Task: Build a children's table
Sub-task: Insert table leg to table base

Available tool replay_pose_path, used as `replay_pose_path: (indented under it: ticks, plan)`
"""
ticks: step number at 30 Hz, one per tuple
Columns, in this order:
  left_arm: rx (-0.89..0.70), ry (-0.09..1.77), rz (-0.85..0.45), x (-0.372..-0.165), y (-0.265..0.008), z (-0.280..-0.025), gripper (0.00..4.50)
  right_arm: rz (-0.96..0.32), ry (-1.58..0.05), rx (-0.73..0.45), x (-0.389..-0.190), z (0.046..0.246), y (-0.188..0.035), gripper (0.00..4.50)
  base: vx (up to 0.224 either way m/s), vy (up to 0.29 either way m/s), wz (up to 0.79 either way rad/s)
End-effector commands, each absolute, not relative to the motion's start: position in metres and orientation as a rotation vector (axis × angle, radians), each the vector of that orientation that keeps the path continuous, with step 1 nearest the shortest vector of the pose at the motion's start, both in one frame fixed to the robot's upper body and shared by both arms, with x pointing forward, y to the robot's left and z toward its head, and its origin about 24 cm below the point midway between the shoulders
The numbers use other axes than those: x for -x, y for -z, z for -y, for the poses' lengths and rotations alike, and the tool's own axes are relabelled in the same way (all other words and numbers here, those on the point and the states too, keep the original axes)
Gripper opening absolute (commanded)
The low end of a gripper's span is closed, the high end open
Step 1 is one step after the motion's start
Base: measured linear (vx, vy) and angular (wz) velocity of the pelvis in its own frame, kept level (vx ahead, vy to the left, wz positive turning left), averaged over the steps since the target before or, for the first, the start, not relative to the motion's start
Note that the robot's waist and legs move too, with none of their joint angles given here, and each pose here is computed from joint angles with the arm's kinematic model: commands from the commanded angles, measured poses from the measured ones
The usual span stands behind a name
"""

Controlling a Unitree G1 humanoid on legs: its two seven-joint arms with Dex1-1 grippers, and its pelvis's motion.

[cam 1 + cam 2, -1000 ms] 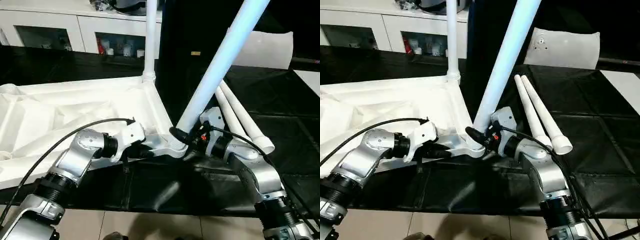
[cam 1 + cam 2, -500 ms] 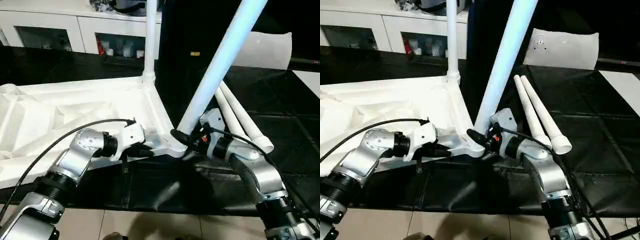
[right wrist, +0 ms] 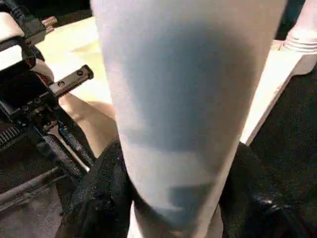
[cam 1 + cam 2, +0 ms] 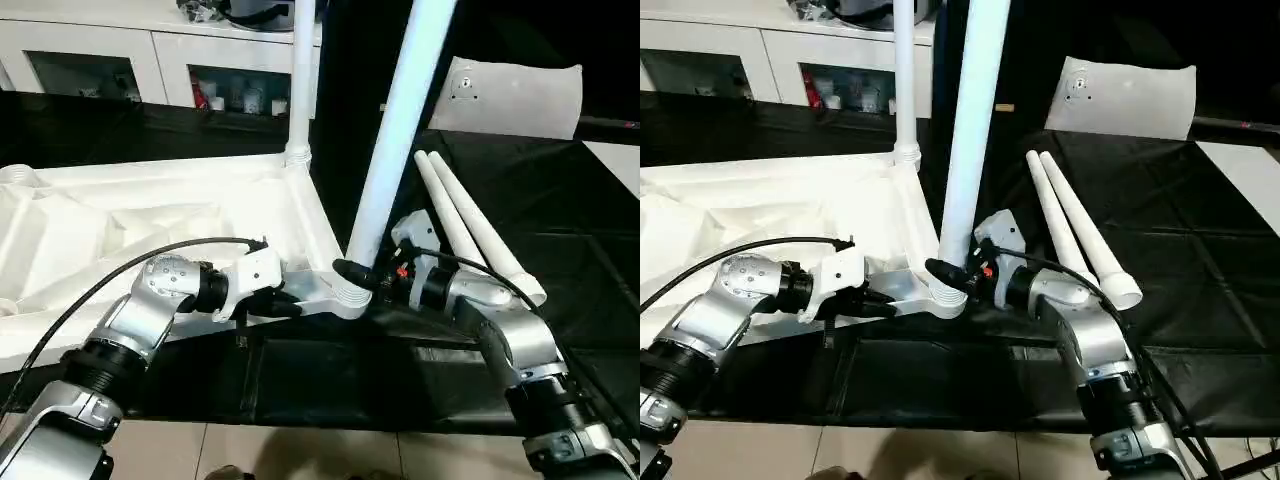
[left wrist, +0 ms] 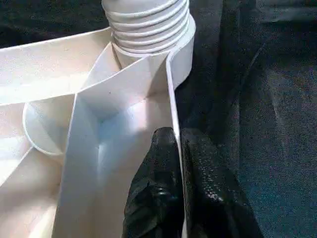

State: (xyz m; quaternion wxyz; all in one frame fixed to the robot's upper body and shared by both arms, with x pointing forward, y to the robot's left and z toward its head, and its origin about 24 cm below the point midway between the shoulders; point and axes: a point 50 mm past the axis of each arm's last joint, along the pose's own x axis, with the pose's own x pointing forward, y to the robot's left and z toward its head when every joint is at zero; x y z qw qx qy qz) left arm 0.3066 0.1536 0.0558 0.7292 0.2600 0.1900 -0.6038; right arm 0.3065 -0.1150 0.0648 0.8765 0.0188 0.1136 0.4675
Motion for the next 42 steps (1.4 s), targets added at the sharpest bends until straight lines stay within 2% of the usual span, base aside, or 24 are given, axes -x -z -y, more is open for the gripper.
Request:
replay_pose_path:
  ticks: [1,6,12,16,22,30,35,42]
  plan:
    - [-0.632,1.384,-0.516,-0.300,-0.042,-0.155,0.00,-0.331,-0.959,-0.087,-0.302,0.117,-0.046,1.91,0.000,0.000,0.00]
    - [-0.641,1.359,-0.520,-0.301,-0.042,-0.158,0.00,-0.334,-0.961,-0.079,-0.296,0.119,-0.040,1.91,0.000,0.000,0.00]
    - [-0.631,1.321,-0.480,-0.303,-0.043,-0.157,0.00,-0.298,-1.034,0.049,-0.283,0.117,-0.035,1.91,0.000,0.000,0.00]
    - [-0.616,1.396,-0.471,-0.297,-0.042,-0.154,0.00,-0.321,-1.113,0.086,-0.276,0.115,-0.029,1.91,0.000,0.000,0.00]
    - [-0.622,1.455,-0.483,-0.294,-0.044,-0.154,0.00,-0.346,-1.207,0.042,-0.270,0.112,-0.026,1.91,0.000,0.000,0.00]
    - [-0.668,1.459,-0.520,-0.296,-0.046,-0.164,0.00,-0.371,-1.264,0.050,-0.269,0.109,-0.021,1.91,0.000,0.000,0.00]
    - [-0.637,1.358,-0.526,-0.298,-0.047,-0.171,0.00,-0.351,-1.226,0.054,-0.274,0.106,-0.022,1.91,0.000,0.000,0.00]
    - [-0.494,1.126,-0.519,-0.282,-0.048,-0.170,0.00,-0.296,-0.979,0.051,-0.293,0.109,-0.020,1.91,0.000,0.000,0.00]
